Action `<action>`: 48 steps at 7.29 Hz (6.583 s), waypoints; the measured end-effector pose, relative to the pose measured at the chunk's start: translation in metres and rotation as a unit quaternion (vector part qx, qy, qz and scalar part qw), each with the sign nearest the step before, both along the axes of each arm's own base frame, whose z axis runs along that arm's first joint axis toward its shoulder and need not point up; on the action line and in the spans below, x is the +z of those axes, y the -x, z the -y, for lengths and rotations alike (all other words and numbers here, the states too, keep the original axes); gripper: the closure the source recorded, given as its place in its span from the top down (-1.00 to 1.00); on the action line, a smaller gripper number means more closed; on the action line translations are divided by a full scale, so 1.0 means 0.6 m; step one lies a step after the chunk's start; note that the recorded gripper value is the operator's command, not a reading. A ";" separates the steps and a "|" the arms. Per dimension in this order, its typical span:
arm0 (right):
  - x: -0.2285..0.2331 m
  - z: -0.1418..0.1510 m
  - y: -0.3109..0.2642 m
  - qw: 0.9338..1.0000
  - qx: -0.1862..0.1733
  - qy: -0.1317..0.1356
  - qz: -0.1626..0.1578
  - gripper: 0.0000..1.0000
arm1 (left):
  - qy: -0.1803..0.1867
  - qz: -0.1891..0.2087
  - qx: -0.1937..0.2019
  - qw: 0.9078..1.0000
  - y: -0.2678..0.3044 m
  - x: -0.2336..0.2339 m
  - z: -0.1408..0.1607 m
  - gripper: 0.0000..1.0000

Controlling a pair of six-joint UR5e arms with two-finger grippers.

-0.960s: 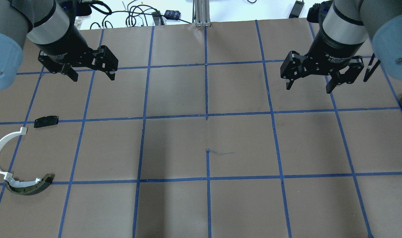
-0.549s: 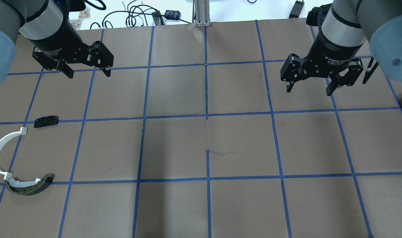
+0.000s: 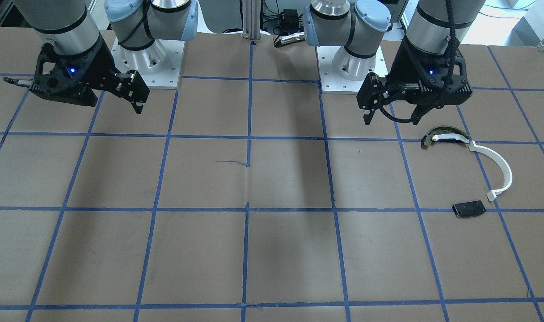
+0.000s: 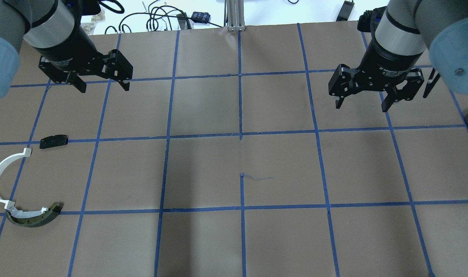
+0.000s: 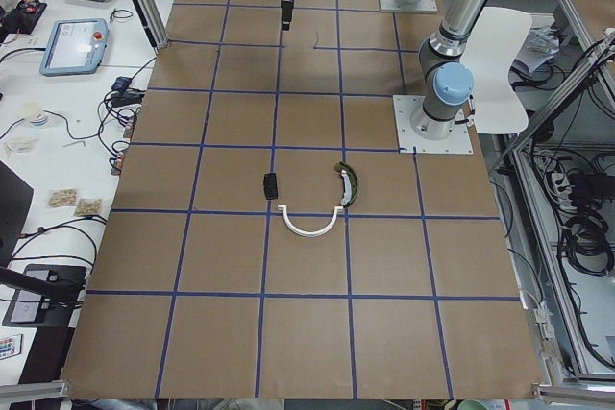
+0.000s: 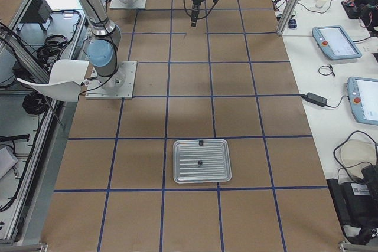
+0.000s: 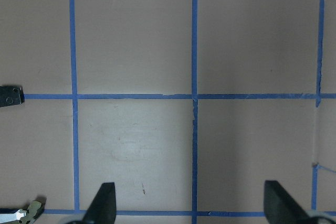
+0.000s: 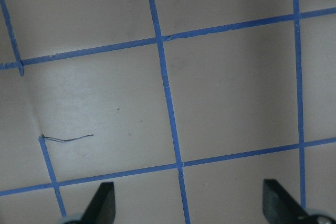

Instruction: Place bearing gear from tray to pile

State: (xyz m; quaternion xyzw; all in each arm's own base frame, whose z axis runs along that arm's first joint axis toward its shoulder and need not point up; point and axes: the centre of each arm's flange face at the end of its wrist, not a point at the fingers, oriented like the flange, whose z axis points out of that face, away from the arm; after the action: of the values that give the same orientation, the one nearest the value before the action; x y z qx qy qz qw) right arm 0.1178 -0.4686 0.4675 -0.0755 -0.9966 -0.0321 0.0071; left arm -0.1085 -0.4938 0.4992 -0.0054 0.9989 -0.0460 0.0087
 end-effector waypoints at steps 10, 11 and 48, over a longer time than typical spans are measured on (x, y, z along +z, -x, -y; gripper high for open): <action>-0.028 0.037 0.251 0.989 0.146 -0.001 0.026 1.00 | 0.000 0.001 0.001 1.000 -0.001 0.000 0.000 1.00; -0.038 0.039 0.346 0.978 0.208 0.007 0.031 1.00 | 0.001 0.001 0.001 1.000 -0.002 0.001 0.000 1.00; -0.339 0.255 0.138 0.731 0.659 0.120 0.128 -1.00 | -0.004 0.001 0.004 1.000 -0.003 0.002 -0.001 1.00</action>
State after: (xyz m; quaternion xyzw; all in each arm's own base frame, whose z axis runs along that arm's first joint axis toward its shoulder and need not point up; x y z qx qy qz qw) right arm 0.0351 -0.6216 0.2640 0.6049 -0.7834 0.0907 -0.1100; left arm -0.1068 -0.4930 0.5005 -0.0095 0.9990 -0.0420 0.0099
